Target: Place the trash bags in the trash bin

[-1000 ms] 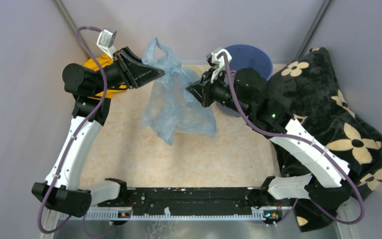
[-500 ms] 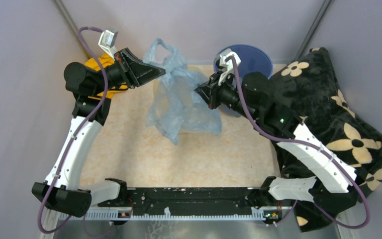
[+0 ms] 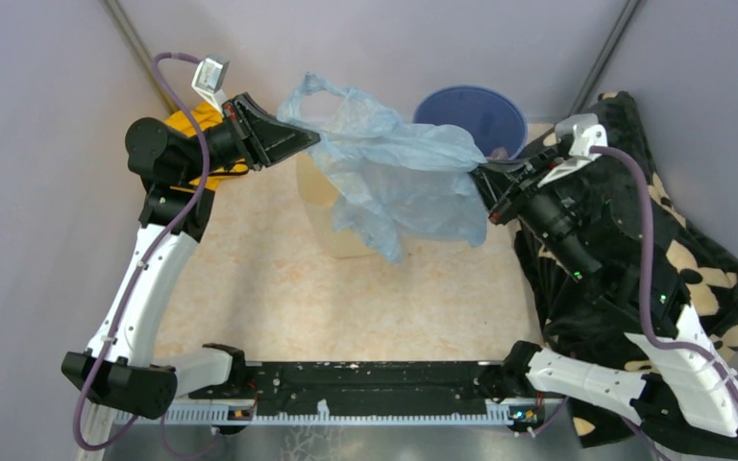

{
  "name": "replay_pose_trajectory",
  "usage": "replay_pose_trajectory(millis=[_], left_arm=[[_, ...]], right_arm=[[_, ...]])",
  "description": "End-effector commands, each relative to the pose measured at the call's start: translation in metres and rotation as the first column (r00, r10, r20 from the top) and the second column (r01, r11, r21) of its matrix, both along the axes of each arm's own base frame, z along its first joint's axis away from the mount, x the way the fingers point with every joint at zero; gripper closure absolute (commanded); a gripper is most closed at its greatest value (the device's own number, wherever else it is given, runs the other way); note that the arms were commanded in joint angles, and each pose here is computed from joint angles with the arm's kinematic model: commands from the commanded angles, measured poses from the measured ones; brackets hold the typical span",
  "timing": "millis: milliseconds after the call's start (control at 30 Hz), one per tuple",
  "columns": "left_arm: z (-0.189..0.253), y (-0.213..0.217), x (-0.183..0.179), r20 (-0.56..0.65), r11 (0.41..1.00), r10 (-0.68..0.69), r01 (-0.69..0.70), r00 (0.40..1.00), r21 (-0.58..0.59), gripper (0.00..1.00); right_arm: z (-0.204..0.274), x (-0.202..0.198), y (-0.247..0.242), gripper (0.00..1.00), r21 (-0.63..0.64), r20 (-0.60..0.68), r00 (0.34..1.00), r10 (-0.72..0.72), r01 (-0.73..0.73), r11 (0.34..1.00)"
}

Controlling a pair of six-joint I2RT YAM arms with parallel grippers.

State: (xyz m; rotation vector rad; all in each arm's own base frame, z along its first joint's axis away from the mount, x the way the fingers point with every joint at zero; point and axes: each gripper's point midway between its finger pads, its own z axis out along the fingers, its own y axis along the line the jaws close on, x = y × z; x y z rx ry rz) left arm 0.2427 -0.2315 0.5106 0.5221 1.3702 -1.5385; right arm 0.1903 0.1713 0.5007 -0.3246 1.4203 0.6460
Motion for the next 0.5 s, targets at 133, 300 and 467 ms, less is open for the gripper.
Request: replay_pose_trajectory(millis=[133, 300, 467], left_arm=[[0.002, 0.009, 0.003, 0.02, 0.999, 0.039, -0.039, 0.999, 0.01, 0.98], [0.001, 0.014, 0.006, 0.015, 0.998, 0.053, -0.054, 0.998, 0.015, 0.99], [0.001, 0.016, 0.006, 0.018, 0.998, 0.053, -0.053, 0.998, 0.014, 0.99]], right_arm=[[0.026, -0.026, -0.023, 1.0, 0.003, 0.057, 0.998, 0.039, -0.039, 0.999], [0.043, -0.044, -0.065, 1.0, 0.079, 0.107, 0.994, -0.036, 0.027, 0.996], [0.053, -0.051, -0.088, 1.0, 0.13, 0.126, 0.988, -0.086, 0.07, 0.989]])
